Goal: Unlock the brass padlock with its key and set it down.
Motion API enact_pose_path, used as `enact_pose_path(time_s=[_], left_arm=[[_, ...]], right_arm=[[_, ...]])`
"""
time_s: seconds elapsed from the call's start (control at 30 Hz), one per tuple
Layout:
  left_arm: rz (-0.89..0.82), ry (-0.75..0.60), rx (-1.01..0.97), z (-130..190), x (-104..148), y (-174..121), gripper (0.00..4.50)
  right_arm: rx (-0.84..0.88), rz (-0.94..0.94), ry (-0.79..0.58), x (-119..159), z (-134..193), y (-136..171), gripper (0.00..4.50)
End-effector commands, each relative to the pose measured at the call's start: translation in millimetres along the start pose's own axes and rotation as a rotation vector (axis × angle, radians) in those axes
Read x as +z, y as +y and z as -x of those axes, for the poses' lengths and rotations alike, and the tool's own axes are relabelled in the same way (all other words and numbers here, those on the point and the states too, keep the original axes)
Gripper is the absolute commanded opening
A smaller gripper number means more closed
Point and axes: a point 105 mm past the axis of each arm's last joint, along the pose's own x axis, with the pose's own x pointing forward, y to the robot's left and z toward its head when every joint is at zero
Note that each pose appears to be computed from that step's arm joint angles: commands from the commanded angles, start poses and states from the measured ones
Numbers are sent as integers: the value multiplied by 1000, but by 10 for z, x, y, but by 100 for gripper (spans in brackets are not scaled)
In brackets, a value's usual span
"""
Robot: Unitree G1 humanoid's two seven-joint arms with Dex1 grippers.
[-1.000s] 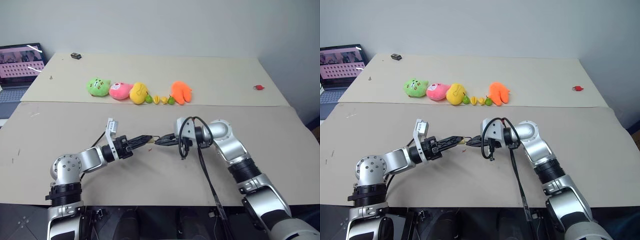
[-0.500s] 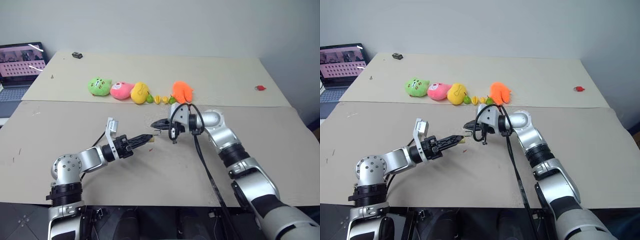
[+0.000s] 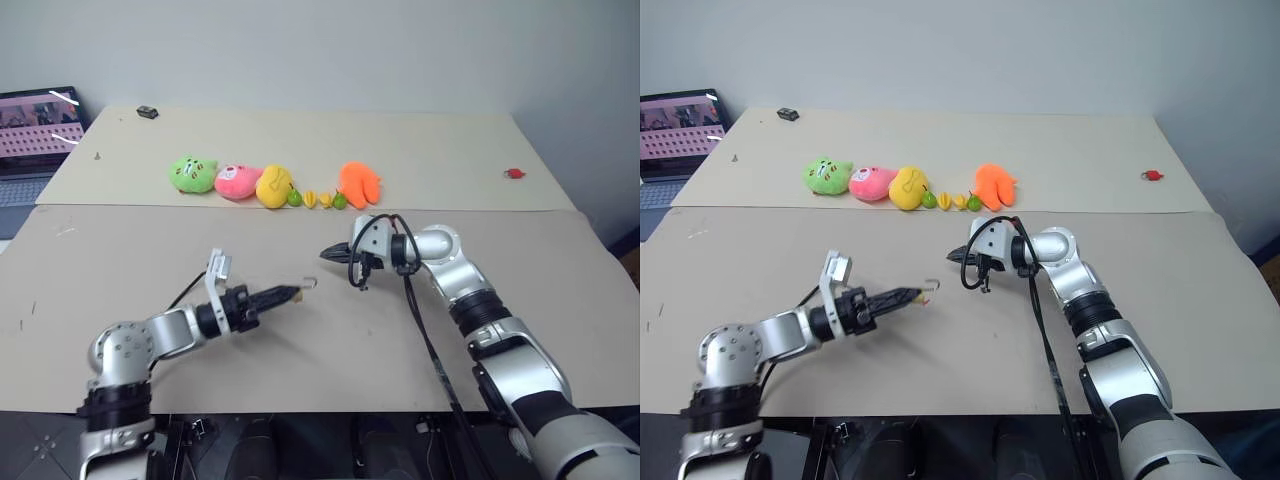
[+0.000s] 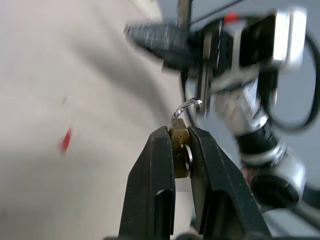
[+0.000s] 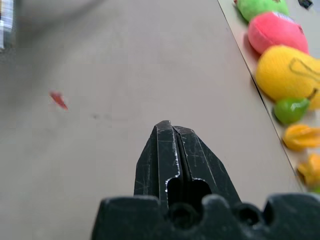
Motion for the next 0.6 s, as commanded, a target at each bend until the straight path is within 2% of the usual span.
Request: enact_pose_path(time_s=[0.03,0.1,0.13,0.3,0.4,0.5,0.6], left_arm=[[-9,-5,72,123,-11,120,1],[-11,-41,116,161,64,199,108],[-10,-53,125,167,92,217,133],[-23,-115,167,163,240,298,337],[-88,-117,229,158,280,346,427],[-197,-88,300,188,264,393,427],[-298,-122,397,310,376,457,427]], right_arm=[[-43,28,-46,101,92,-72,7],[-35,21,-54,104,93,-41,0],[-31,19,-57,107,90,-31,0],[-36,23,-53,118,64,-49,0],[-30,19,-55,123,61,-40,0],[-26,6,-53,102,81,-25,0],[-47,-22,-48,66,132,-67,0]])
